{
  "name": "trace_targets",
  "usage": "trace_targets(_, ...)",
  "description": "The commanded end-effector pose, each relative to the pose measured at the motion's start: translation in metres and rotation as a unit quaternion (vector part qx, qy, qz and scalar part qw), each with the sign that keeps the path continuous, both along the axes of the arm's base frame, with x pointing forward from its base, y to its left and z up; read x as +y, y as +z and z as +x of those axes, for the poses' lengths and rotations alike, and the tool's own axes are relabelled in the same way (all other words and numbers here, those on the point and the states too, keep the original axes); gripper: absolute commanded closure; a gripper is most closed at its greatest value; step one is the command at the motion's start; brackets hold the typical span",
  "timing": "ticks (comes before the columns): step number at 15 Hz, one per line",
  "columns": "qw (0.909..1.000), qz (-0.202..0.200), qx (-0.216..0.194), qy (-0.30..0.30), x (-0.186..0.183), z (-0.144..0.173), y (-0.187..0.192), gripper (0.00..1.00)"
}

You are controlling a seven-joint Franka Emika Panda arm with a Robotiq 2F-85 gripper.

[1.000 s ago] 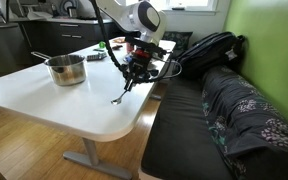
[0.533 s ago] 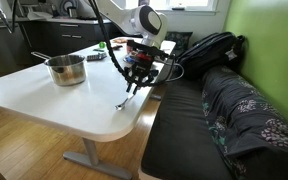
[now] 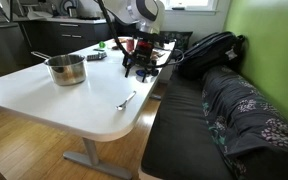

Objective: Pick up the silver spoon from the silver pot and put it on the table

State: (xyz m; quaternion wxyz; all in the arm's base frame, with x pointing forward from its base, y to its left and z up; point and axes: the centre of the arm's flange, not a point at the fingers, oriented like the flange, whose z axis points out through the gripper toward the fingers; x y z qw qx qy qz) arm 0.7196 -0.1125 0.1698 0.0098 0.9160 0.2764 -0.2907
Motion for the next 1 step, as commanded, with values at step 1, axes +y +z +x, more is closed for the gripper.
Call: trace_targets(1,0.9998,0.002,-0.006,0.017,0.0105,0.0018,0.0124,0.06)
